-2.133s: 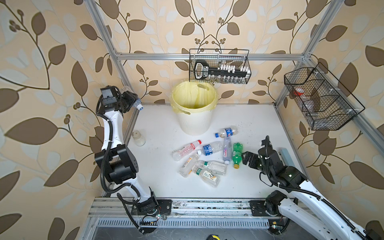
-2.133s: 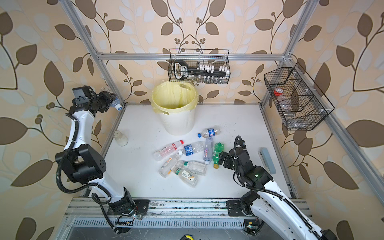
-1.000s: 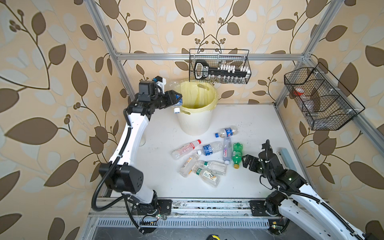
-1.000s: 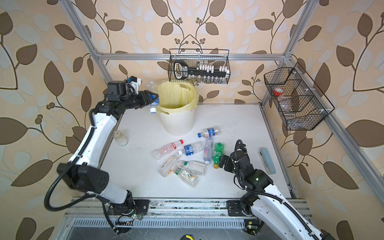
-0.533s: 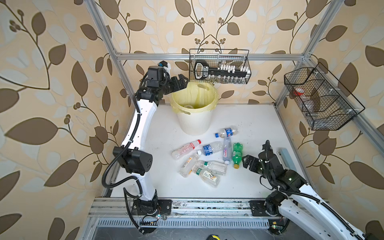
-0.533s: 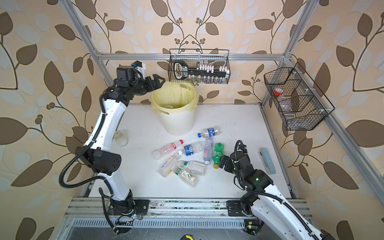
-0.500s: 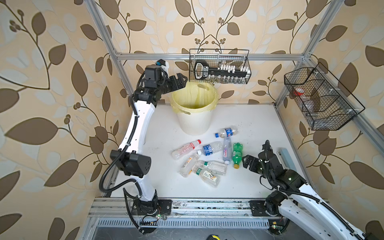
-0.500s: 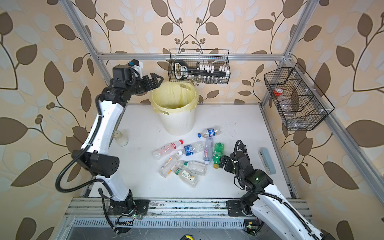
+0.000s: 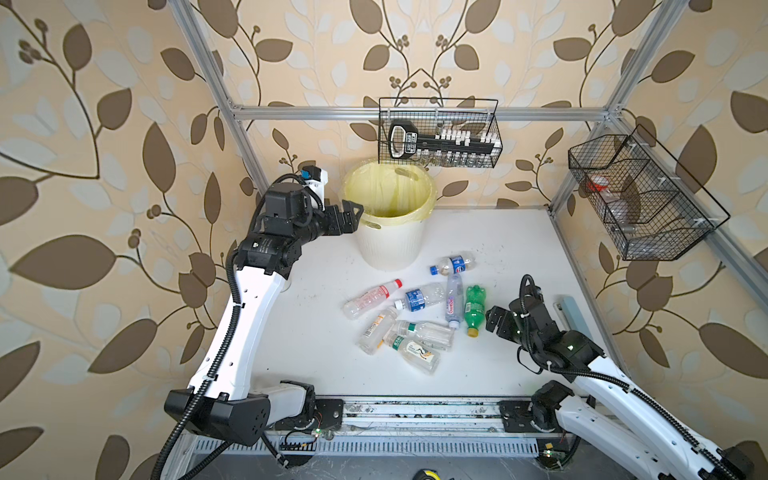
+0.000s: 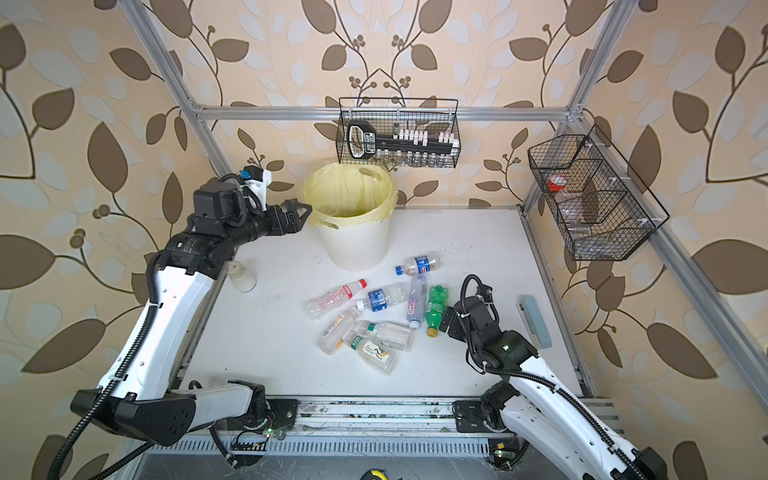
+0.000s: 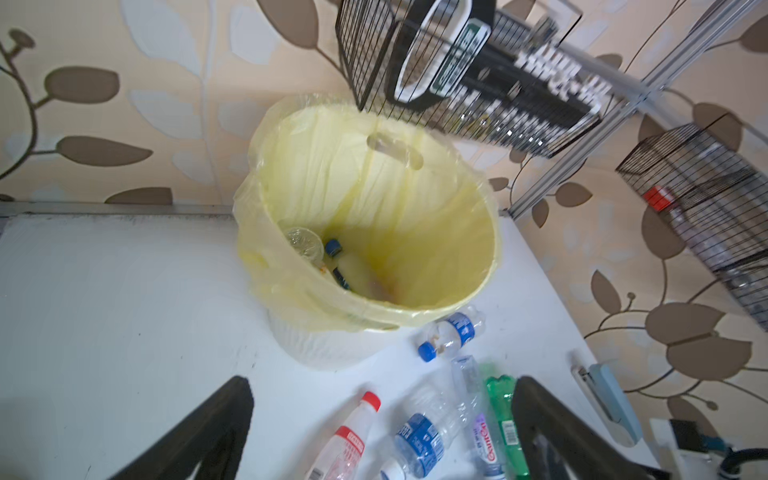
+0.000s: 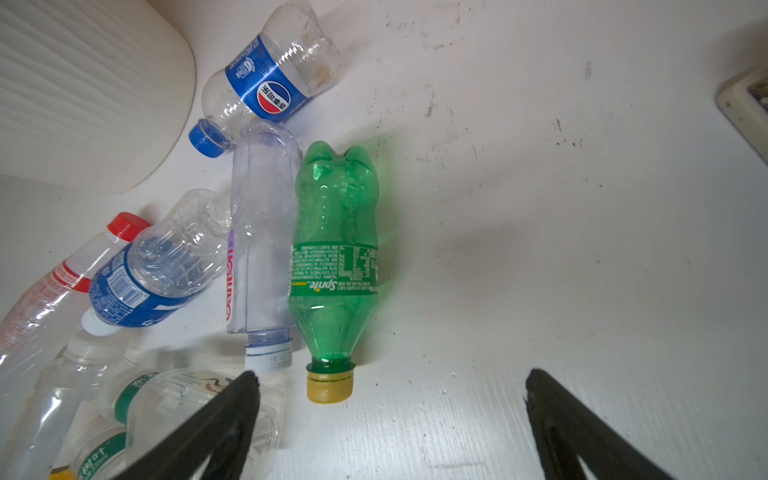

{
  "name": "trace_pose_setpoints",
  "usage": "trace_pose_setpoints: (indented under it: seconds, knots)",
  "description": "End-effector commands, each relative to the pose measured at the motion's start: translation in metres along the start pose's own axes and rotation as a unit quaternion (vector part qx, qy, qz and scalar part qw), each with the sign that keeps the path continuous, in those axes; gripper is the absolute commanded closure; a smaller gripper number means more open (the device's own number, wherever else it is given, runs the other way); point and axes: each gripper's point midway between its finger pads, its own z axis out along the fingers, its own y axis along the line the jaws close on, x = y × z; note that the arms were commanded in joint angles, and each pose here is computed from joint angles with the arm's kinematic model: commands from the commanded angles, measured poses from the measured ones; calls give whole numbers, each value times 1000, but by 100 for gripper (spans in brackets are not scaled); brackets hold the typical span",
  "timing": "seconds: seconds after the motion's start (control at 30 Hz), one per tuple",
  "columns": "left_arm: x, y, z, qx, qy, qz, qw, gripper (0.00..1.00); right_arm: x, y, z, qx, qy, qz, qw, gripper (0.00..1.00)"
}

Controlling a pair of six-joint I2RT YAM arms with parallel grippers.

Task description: Throw the plastic bottles in the bin

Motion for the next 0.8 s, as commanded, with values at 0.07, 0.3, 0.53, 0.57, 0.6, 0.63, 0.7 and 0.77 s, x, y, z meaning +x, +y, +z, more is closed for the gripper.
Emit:
trace_pose_setpoints:
  seconds: [0.07,0.3,0.53,0.57,0.6,0.63,0.7,0.77]
  knots:
    - [32,12,-24,-28,14,61,998,1,-7,9,5,-13,-10,17,1000,0]
    - [74,31,-33,-58,33,113,991,1,-3,23,17,-24,16,2,1000,0]
    - [118,45,-30,-64,52,154,985,1,6,30,34,-11,53,-29,998,0]
    - [123,45,-29,-59,60,160,983,1,6,30,35,-10,54,-31,998,0]
    - [130,45,-29,-56,70,165,982,1,6,30,36,-8,56,-32,998,0]
    - [138,47,-27,-55,81,166,981,1,7,30,38,-6,58,-33,998,0]
    - [153,52,-23,-54,101,165,980,1,10,29,41,-4,62,-35,997,0]
    - [172,54,-20,-42,124,171,977,1,13,30,45,-4,70,-40,997,0]
